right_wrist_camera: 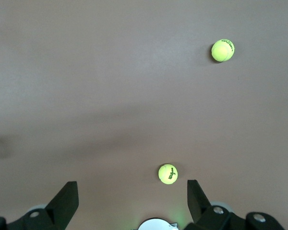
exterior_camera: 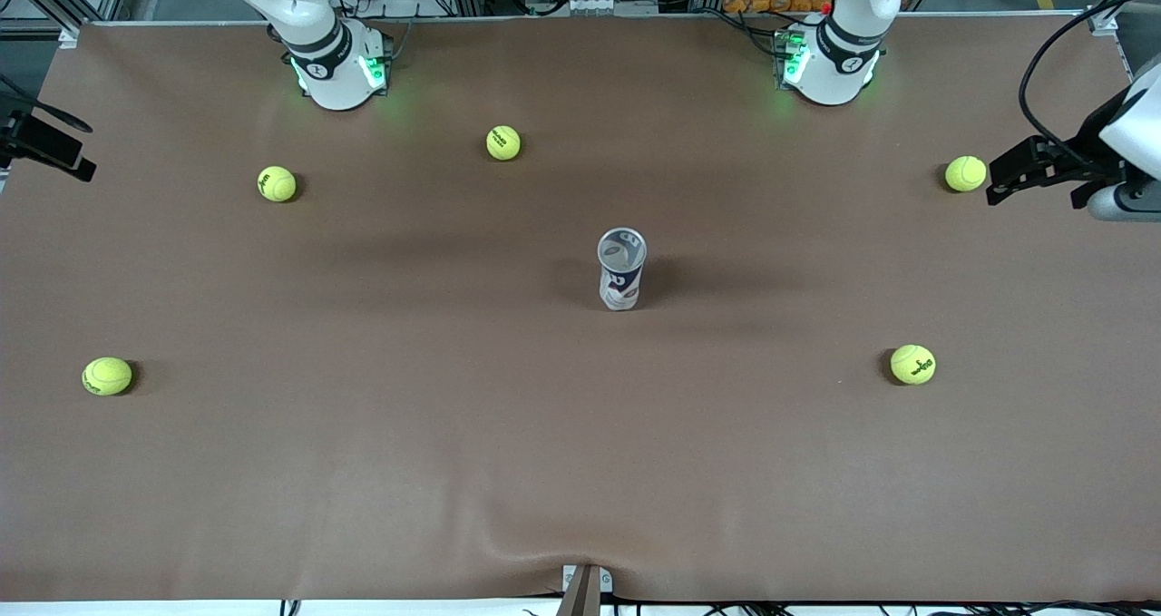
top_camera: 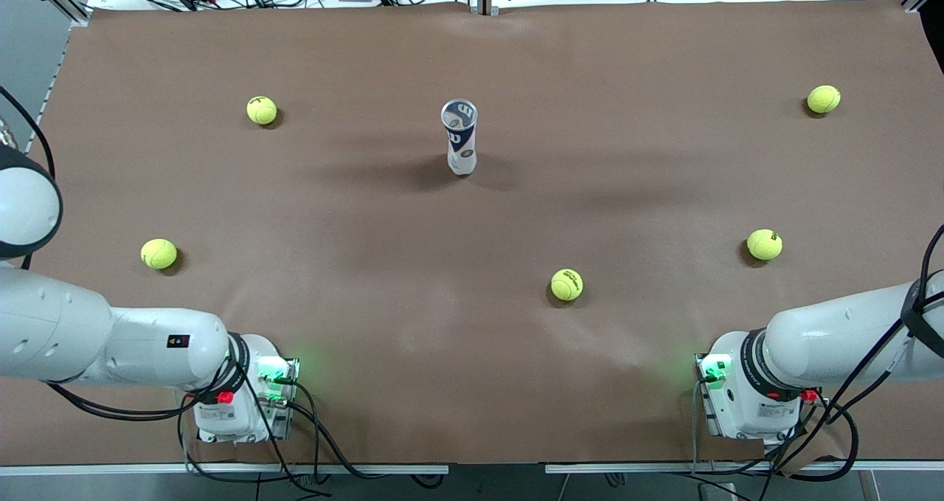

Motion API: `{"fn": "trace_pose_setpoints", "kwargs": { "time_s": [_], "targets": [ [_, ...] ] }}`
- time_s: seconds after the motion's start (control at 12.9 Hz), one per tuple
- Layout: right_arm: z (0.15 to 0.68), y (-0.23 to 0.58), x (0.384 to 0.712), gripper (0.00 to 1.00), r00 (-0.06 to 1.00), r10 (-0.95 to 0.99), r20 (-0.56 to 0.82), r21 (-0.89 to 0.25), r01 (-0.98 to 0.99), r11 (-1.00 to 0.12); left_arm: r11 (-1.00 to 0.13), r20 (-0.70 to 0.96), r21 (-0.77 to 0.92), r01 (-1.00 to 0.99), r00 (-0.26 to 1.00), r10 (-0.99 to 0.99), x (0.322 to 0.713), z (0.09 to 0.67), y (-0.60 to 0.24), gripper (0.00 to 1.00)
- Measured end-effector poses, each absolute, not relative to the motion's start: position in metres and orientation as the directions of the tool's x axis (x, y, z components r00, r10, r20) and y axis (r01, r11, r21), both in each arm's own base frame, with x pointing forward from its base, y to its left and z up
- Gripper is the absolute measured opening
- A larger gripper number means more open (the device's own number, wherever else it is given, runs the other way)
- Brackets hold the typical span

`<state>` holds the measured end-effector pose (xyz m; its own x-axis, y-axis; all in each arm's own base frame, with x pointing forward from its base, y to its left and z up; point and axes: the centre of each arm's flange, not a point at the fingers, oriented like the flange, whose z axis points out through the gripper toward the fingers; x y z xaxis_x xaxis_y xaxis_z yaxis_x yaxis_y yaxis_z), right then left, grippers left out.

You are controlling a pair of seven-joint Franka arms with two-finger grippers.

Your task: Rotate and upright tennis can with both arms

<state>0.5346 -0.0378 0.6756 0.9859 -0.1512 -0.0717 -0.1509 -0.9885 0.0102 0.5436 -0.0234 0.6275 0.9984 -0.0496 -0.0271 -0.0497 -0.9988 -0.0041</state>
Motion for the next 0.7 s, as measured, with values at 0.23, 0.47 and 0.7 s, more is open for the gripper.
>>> {"fn": "trace_pose_setpoints", "kwargs": {
  "time_s": [0.23, 0.47, 0.7],
  "targets": [
    [0.676, -0.038, 0.535, 1.00, 0.990, -0.121, -0.072, 0.008, -0.120, -0.993, -0.999, -0.025, -0.005, -0.049, 0.998, -0.049, 0.537, 0.630, -0.023, 1.00],
    [0.676, -0.038, 0.535, 1.00, 0.990, -0.118, -0.072, 0.008, -0.118, -0.993, -0.998, -0.026, -0.004, -0.067, 0.997, -0.067, 0.536, 0.630, -0.033, 1.00],
    [0.676, -0.038, 0.535, 1.00, 0.991, -0.117, -0.072, 0.008, -0.117, -0.993, -0.998, -0.026, -0.003, -0.062, 0.998, -0.061, 0.536, 0.630, -0.030, 1.00]
  ]
}}
